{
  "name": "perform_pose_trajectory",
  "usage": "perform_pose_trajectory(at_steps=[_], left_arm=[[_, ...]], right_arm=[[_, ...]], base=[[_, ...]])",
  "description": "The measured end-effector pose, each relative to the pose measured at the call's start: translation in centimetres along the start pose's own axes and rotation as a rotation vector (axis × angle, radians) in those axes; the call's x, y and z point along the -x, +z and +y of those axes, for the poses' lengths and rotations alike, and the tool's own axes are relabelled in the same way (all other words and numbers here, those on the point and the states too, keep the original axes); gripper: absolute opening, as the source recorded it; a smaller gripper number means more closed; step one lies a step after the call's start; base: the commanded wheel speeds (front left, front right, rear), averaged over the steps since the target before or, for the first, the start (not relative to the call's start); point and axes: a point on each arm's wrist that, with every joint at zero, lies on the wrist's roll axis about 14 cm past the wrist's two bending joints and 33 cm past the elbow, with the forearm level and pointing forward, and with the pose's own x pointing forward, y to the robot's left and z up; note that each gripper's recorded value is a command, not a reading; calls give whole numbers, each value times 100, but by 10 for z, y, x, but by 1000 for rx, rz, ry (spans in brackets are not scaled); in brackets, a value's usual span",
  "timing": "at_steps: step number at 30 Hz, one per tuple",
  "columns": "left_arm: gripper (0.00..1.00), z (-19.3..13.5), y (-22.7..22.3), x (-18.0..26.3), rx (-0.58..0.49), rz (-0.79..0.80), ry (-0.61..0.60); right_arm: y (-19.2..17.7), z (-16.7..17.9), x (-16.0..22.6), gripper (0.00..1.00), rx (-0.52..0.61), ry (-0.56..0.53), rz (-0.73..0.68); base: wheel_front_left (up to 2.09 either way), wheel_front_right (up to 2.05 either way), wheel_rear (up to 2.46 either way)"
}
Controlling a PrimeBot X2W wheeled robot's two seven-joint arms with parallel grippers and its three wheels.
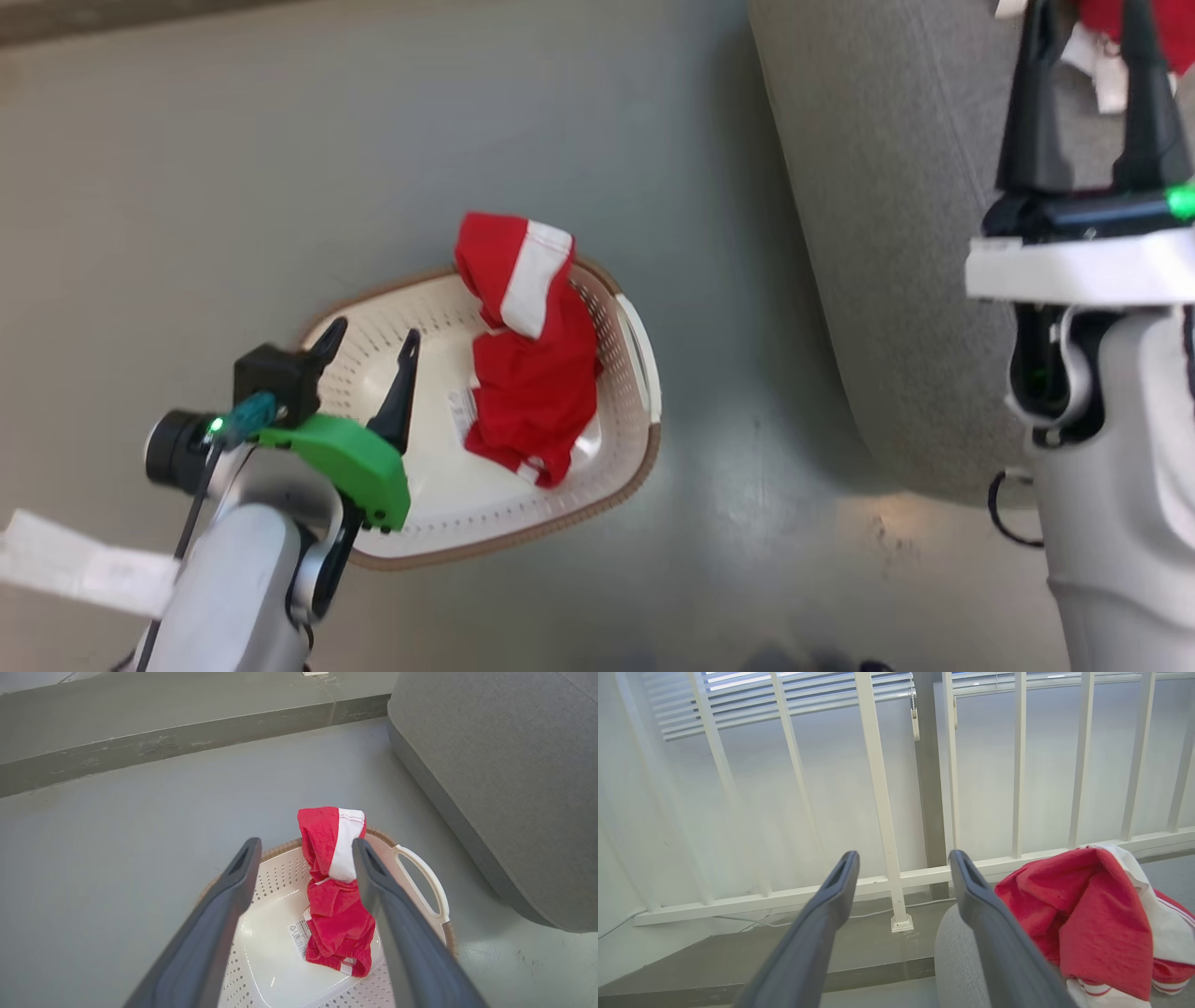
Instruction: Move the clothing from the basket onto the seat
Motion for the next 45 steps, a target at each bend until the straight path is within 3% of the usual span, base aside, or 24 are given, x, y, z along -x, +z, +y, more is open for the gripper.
perform_pose_trajectory(at_steps=[26,37,45], left_arm=[[100,-8,-110,-105,34,272,-150],[100,1,-157,-128,99,363,-146],[100,-1,-153,-151,176,326,-142]], right_arm=[[-59,-9,-73,100,60,29,-45],[-95,-21,-76,100,96,17,7],[-104,-28,-76,100,117,8,22]], base=[[0,0,0],[0,0,0],[0,0,0]])
